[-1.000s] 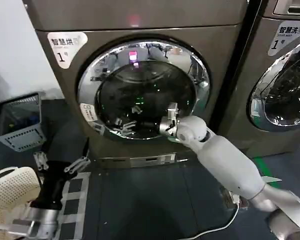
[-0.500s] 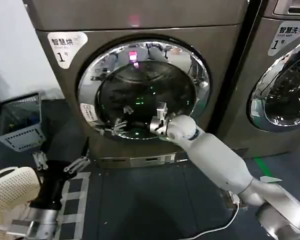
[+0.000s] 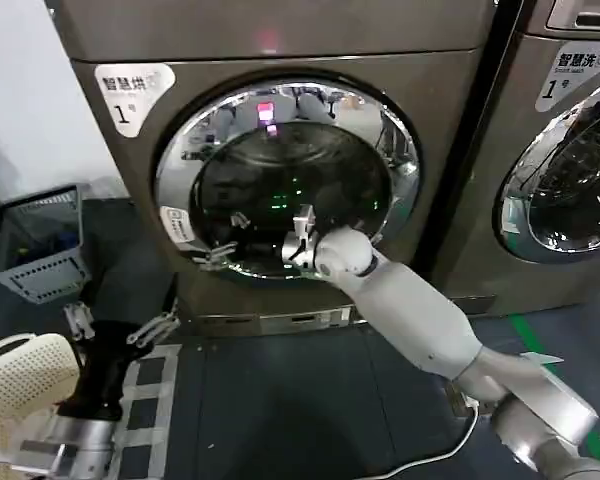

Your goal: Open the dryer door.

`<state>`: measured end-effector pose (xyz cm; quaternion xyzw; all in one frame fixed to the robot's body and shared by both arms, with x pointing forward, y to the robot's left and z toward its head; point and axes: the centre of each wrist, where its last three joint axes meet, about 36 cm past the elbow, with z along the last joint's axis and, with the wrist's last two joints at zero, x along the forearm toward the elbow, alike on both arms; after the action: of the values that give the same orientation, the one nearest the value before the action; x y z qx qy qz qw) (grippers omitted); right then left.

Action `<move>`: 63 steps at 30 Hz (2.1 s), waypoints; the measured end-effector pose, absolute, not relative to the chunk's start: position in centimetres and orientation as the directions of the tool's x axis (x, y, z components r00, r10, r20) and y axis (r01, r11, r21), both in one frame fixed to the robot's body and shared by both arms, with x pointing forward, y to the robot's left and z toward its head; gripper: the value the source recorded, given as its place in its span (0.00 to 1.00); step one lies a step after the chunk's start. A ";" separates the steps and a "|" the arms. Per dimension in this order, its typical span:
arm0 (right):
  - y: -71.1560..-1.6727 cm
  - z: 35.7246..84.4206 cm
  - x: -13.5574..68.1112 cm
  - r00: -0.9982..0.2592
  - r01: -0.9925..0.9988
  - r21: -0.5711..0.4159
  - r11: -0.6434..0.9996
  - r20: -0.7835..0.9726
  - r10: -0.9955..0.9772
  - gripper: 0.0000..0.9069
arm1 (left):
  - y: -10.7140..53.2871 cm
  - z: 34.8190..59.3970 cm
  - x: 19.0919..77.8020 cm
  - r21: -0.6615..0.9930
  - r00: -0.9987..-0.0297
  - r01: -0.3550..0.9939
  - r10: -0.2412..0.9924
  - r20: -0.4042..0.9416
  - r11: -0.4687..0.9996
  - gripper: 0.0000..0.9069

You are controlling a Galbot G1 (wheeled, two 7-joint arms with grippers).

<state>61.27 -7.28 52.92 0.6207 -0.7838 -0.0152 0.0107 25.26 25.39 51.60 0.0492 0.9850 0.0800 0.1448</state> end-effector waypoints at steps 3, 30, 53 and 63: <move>-6.7 52.9 61.5 -0.226 -0.974 0.034 0.226 -0.003 -0.974 1.00 | 25.4 51.6 25.2 0.171 -0.953 0.074 0.120 -0.279 0.982 1.00; -6.4 52.4 61.6 -0.094 -0.993 0.068 0.094 0.012 -0.996 1.00 | 25.9 51.8 25.5 0.168 -0.950 0.069 0.116 -0.289 0.983 1.00; -10.8 53.6 56.8 0.087 -0.995 0.054 -0.085 0.038 -0.995 1.00 | 31.6 52.1 28.1 0.130 -0.957 0.048 0.082 -0.277 0.990 1.00; -13.6 54.1 55.1 0.191 -0.981 0.029 -0.190 0.038 -0.981 1.00 | 36.0 53.0 29.7 0.153 -0.952 0.092 0.132 -0.278 0.984 1.00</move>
<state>55.10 -13.62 54.07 0.7713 -0.6361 0.0054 0.0235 29.68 35.99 53.03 0.0568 0.9854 0.0693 0.1449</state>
